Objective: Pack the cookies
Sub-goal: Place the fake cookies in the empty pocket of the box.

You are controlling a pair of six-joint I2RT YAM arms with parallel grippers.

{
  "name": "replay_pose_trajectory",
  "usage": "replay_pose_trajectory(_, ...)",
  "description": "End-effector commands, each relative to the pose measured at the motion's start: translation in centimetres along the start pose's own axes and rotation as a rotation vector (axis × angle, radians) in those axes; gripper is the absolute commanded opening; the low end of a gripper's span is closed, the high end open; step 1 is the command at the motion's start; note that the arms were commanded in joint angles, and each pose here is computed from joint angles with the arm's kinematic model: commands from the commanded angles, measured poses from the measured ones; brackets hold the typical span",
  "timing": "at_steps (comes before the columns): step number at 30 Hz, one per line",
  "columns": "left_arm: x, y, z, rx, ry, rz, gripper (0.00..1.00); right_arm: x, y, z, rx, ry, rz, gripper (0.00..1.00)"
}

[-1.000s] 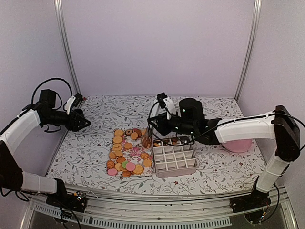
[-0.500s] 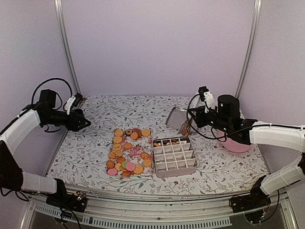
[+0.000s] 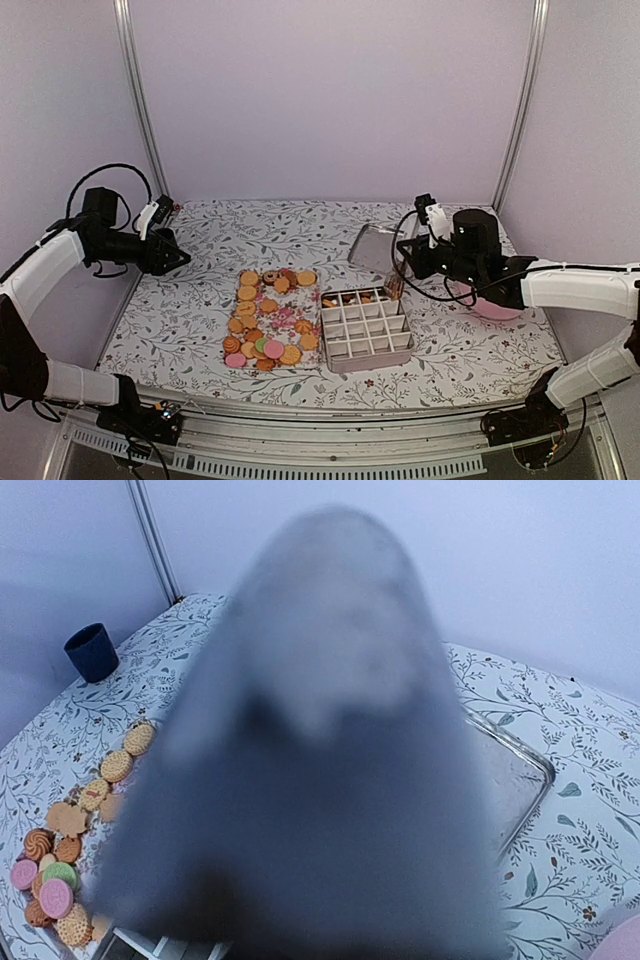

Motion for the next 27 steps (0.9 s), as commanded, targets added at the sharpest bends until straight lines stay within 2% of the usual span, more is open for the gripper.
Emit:
replay_pose_trajectory(1, -0.1, 0.2, 0.2, 0.007, -0.014, 0.006, 0.68, 0.7, 0.2, 1.7, 0.009, -0.049, 0.032, 0.09)
replay_pose_trajectory(8, 0.0, 0.4, 0.0, 0.009, -0.006, 0.012, 0.67, 1.0, 0.5, 2.3, 0.013, -0.065, 0.056, 0.27)
replay_pose_trajectory(27, 0.0, 0.2, 0.1, 0.008, -0.009, 0.005, 0.67, 0.2, 1.3, 3.8, -0.012, -0.100, 0.022, 0.39)
Point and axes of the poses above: each gripper's point midway between its finger pads, its own x axis out along the fingers, its own y axis along the line the jaws close on, z = x × y, the point moved 8 cm from there along -x, back along the fingers, and after that the axes turned 12 degrees about -x, right-handed, at the moved point
